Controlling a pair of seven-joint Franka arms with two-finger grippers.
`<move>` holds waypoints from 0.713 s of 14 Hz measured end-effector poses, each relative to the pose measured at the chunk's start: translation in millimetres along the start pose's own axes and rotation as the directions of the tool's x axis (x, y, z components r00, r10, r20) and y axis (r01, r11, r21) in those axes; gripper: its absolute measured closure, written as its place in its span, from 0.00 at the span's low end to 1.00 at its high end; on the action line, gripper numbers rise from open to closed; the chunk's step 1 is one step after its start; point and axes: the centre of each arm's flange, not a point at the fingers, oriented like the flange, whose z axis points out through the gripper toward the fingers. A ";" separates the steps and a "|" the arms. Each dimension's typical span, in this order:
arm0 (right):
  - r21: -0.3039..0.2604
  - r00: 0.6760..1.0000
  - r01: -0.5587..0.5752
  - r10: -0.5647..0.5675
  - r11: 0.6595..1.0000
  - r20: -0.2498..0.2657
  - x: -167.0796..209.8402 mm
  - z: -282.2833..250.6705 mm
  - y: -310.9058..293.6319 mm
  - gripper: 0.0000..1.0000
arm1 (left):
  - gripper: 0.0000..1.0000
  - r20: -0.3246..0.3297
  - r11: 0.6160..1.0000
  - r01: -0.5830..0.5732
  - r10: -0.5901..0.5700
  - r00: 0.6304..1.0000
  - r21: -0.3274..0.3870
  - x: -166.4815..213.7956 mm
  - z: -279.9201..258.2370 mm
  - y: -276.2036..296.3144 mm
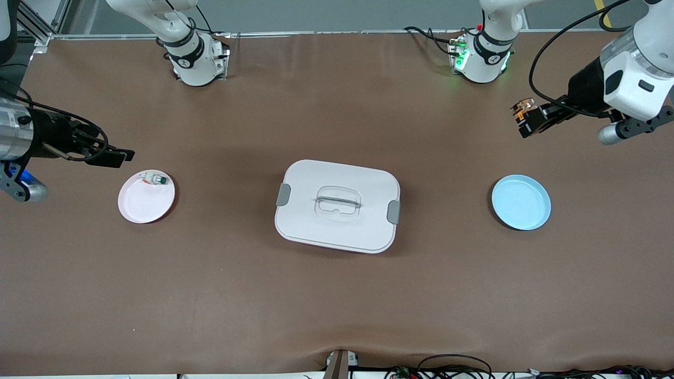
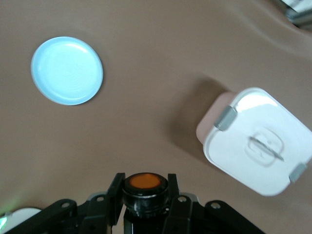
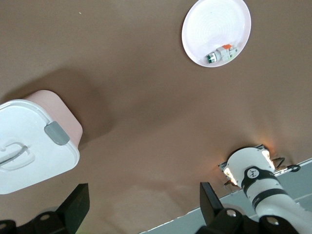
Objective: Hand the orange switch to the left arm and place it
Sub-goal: 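Move the held switch with the left gripper over the blue plate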
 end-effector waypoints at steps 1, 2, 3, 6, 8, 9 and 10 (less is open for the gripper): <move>-0.013 1.000 0.025 -0.025 1.000 -0.008 2.6 0.2 2.8 0.00 | 0.61 -0.003 0.998 0.062 -0.062 0.998 0.018 2.1 2.6 -1.9; -0.028 0.998 0.057 -0.057 0.998 -0.017 4.9 0.5 5.1 0.00 | 0.61 -0.003 0.992 0.127 -0.126 0.992 0.029 4.9 5.9 -3.3; -0.046 0.995 0.099 -0.100 0.994 -0.025 7.0 0.8 7.6 0.00 | 0.61 -0.001 0.982 0.188 -0.188 0.982 0.035 8.0 9.2 -4.4; -0.115 0.974 0.221 -0.226 0.968 -0.029 13.9 1.3 19.6 0.00 | 0.61 -0.011 0.928 0.369 -0.369 0.930 0.055 19.7 16.2 -13.1; -0.127 0.964 0.261 -0.266 0.957 -0.022 18.3 0.6 27.1 0.00 | 0.61 -0.033 0.882 0.466 -0.464 0.885 0.069 25.0 18.9 -18.1; -0.128 0.963 0.263 -0.267 0.956 -0.020 20.5 0.2 31.0 0.00 | 0.61 -0.042 0.859 0.507 -0.505 0.862 0.075 27.2 22.0 -20.4; -0.129 0.964 0.261 -0.266 0.957 -0.017 22.8 -0.1 34.9 0.00 | 0.61 -0.059 0.834 0.545 -0.542 0.838 0.081 30.4 26.7 -23.3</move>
